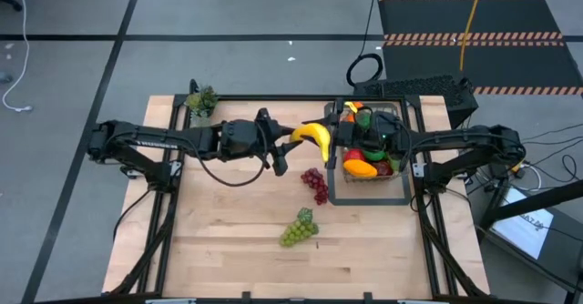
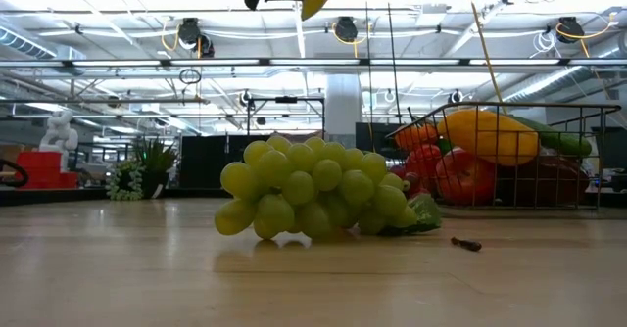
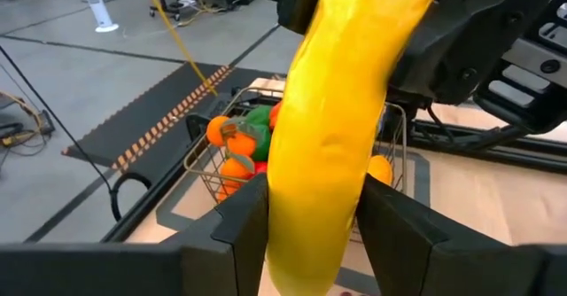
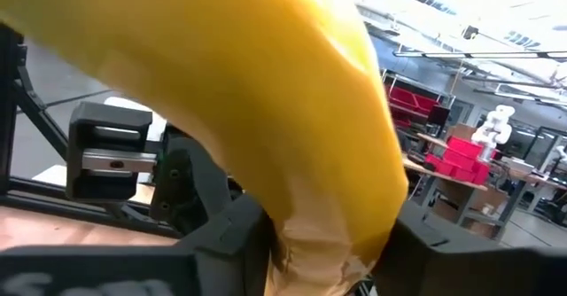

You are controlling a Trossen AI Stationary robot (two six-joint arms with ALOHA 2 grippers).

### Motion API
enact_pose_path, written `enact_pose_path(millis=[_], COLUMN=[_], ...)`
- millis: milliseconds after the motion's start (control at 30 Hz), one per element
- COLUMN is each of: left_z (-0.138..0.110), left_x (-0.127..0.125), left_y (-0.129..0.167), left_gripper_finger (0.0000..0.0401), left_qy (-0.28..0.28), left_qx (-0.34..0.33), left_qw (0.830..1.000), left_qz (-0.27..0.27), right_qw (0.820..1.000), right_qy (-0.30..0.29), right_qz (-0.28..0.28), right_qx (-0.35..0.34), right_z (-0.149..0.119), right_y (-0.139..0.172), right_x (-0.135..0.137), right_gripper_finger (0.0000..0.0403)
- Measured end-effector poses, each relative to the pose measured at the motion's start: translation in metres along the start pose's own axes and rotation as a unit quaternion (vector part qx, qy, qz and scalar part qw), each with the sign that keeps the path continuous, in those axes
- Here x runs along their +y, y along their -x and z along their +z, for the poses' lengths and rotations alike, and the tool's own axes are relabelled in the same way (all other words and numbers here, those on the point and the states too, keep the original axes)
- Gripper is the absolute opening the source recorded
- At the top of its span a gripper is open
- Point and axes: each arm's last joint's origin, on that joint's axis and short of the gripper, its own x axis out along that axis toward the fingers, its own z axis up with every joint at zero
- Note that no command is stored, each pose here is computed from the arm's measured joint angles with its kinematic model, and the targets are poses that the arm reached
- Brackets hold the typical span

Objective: Build produce basket
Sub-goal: Put the banana into the gold wire basket

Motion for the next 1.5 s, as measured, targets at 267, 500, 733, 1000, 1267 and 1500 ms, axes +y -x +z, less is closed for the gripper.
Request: enact_pose_path(millis=[267,500,733,1000,1267,1500], left_z=[0.011,0.016,0.002,-0.01,-0.01,-0.009], left_x=[0.004,0.013,0.023,0.029,0.041,0.049], left_y=[0.014,0.039,0.047,0.042,0.04,0.038], left_gripper_finger=[0.0249,0.032,0.0324,0.0324,0.0324,0.0324], left_qy=[-0.013,-0.02,-0.038,-0.069,-0.089,-0.103], left_qx=[-0.022,-0.003,0.079,0.128,0.137,0.141], left_qw=[1.0,1.0,0.994,0.984,0.979,0.975], left_qz=[0.001,0.006,0.064,0.107,0.124,0.134], right_qw=[1.0,0.997,0.978,0.932,0.851,0.781], right_qy=[-0.001,-0.019,-0.078,-0.211,-0.271,-0.313], right_qz=[0.0,-0.032,-0.121,-0.154,-0.182,-0.208], right_qx=[0.023,0.071,0.153,0.25,0.411,0.499], right_z=[0.002,-0.002,-0.016,-0.015,0.015,0.026], right_y=[0.006,0.01,0.014,0.032,0.062,0.084], right_x=[-0.001,-0.002,-0.005,-0.011,-0.019,-0.027], right_gripper_finger=[0.0142,0.014,0.014,0.0141,0.0141,0.0141])
